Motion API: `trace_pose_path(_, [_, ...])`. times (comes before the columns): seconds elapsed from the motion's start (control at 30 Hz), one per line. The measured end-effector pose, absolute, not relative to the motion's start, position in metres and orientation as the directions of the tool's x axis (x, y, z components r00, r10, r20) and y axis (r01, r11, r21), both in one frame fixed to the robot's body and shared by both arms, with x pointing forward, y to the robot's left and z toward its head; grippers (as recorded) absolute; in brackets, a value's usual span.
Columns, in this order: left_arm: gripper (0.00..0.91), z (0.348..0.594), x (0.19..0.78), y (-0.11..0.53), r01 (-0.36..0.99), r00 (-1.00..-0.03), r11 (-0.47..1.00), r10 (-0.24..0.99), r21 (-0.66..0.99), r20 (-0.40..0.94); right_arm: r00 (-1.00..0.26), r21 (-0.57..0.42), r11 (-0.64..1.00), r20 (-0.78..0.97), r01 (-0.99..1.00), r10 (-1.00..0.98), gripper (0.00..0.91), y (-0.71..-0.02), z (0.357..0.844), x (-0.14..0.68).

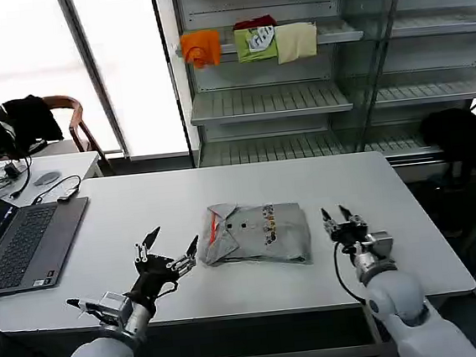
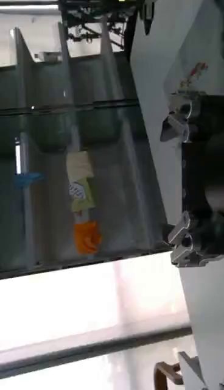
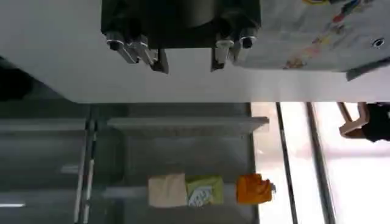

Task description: Fold and organize the clothes.

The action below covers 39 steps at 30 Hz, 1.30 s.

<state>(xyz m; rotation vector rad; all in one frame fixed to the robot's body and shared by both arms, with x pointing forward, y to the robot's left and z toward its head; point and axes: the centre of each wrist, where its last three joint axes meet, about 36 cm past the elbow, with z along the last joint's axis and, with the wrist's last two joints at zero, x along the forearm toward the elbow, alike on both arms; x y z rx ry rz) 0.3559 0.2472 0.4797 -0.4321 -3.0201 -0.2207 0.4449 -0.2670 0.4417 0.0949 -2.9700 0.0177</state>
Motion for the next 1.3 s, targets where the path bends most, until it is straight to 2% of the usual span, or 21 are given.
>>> trace_pose_path(0.27, [0.907, 0.451, 0.338, 0.250, 0.266, -0.963, 0.955, 0.258, 0.130, 0.078, -0.996, -0.071, 0.995, 0.045, 0.067, 0.071, 0.907, -0.300, 0.445, 0.370])
trace_pose_path(0.5, [0.907, 0.432, 0.310, 0.256, 0.229, -0.973, 0.965, 0.227, 0.128, 0.035, -0.990, -0.109, 0.984, -0.016, 0.141, 0.140, 0.907, -0.297, 0.425, 0.289])
trace_pose_path(0.83, [0.907, 0.423, 0.271, 0.272, 0.166, -0.986, 0.982, 0.163, 0.094, 0.036, -0.986, -0.134, 0.979, -0.074, 0.156, 0.147, 0.907, -0.295, 0.407, 0.211])
trace_pose_path(1.3, [0.907, 0.419, 0.249, 0.283, 0.117, -0.992, 0.991, 0.113, 0.070, 0.056, -0.988, -0.132, 0.984, -0.113, 0.123, 0.108, 0.907, -0.299, 0.407, 0.180])
